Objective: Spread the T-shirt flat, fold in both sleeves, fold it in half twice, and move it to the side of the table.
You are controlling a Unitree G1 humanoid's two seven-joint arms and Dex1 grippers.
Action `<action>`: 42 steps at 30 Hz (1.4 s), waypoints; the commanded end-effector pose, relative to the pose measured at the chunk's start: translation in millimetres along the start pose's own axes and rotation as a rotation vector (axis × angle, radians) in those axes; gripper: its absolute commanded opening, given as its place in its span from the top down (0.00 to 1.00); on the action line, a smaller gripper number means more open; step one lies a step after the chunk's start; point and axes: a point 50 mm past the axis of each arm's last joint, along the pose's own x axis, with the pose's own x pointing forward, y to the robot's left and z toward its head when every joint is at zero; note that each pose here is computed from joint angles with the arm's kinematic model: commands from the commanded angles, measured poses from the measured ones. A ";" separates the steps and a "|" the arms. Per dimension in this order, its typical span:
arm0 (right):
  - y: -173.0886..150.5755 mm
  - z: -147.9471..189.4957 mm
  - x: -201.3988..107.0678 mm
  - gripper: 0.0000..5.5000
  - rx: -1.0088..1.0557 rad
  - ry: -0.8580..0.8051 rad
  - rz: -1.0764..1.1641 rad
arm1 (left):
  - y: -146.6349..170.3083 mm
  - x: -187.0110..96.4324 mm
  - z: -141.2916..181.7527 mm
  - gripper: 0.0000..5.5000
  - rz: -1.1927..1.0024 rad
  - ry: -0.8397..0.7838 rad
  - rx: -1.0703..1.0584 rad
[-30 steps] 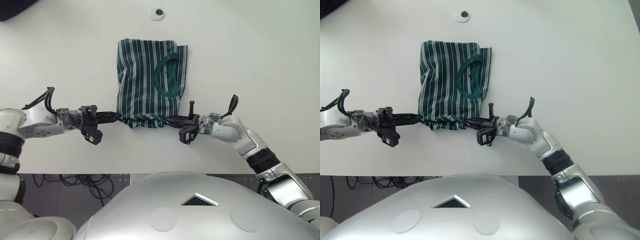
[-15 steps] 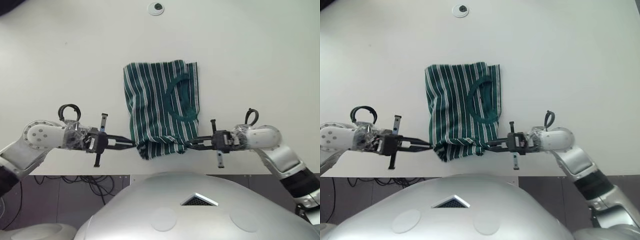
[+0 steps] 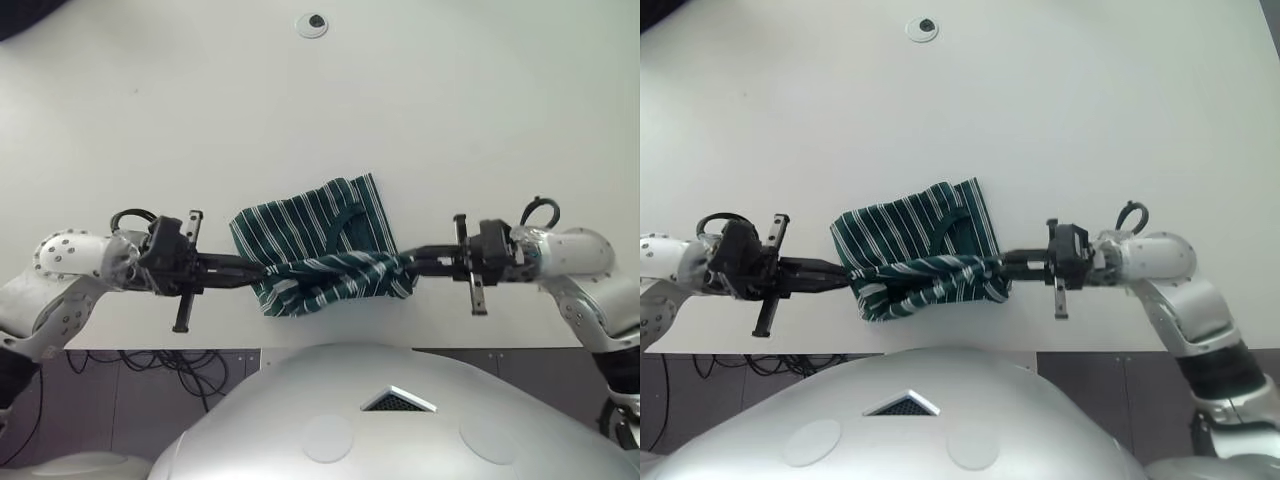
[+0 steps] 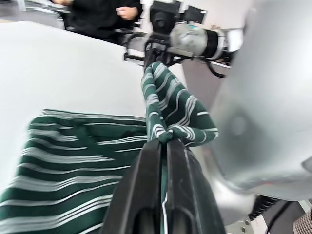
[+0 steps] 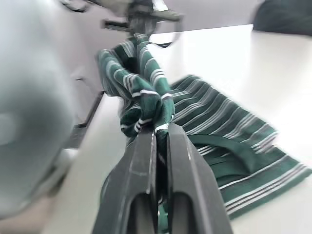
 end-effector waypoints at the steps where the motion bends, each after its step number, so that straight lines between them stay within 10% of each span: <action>1: -19.1 -1.6 8.2 1.00 -0.030 0.012 -0.083 | 10.2 -12.8 -7.2 1.00 0.055 0.031 -0.024; 10: -48.8 -8.5 31.5 1.00 -0.110 0.056 -0.200 | 31.9 -32.7 -25.2 1.00 0.178 0.083 -0.075; 25: -57.0 1.2 50.3 0.56 -0.127 -0.102 -0.277 | 84.5 -54.0 -39.3 0.83 0.718 0.097 -0.045; 33: -14.6 -35.2 130.0 0.56 -0.249 0.083 -0.186 | 89.0 -45.8 -25.7 0.83 0.910 -0.382 -0.067; 42: -100.0 -80.8 28.3 0.56 -0.365 0.555 -0.831 | 93.1 7.1 -8.7 0.83 0.901 -0.674 -0.007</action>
